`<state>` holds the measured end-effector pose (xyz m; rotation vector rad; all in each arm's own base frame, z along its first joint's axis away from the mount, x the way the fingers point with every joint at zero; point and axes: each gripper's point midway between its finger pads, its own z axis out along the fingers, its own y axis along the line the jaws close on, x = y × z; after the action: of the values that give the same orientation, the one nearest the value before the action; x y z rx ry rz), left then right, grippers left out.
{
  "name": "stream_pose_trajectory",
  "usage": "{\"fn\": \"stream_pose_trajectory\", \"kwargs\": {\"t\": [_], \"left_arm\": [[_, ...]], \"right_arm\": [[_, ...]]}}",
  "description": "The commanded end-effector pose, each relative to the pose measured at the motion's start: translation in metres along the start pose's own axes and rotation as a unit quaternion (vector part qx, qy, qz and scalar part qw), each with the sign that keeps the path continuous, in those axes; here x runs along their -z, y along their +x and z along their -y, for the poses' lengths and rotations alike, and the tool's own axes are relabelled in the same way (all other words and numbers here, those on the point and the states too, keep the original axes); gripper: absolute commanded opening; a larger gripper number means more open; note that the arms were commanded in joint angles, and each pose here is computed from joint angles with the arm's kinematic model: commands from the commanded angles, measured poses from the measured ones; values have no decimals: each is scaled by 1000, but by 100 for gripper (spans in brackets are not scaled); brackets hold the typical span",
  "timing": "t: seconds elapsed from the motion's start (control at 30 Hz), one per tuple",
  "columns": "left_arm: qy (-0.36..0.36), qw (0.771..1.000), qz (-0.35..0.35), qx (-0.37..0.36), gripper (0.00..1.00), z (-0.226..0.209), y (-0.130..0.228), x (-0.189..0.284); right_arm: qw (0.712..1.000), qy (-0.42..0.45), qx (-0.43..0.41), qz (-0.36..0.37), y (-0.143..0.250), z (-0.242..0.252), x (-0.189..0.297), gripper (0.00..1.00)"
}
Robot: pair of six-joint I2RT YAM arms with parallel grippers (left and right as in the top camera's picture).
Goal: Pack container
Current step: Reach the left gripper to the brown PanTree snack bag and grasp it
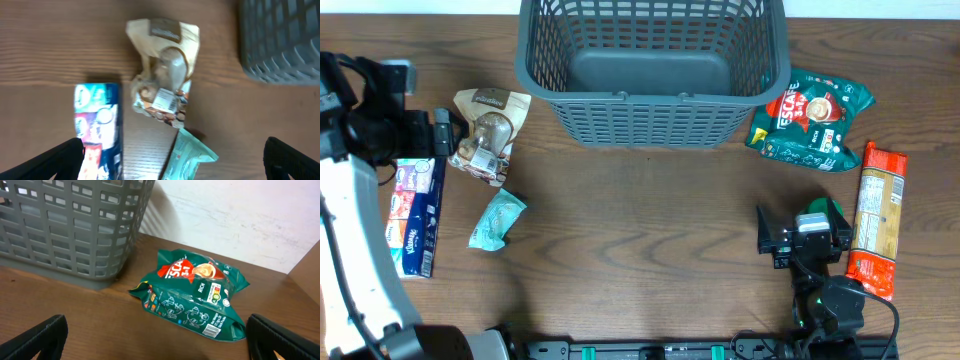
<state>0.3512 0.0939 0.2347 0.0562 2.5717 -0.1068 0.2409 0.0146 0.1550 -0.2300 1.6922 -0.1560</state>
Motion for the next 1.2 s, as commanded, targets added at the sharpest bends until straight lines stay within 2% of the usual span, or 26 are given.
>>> {"fn": "stream_pose_trajectory", "kwargs": {"t": [0.0,0.47,0.87,1.17], "left_arm": [[37,998,2,-45,98,11,-6,-9],[72,994,-70,-51,99,3,14,-66],[83,987,-57,-126,99,23,-3,-98],[66,990,-91,-88,98,10,6,-141]], "right_arm": [[1000,1,-8,1,1,0,0,99],[1000,1,-8,1,1,0,0,99],[1000,1,-8,1,1,0,0,99],[1000,1,-8,1,1,0,0,99]]}}
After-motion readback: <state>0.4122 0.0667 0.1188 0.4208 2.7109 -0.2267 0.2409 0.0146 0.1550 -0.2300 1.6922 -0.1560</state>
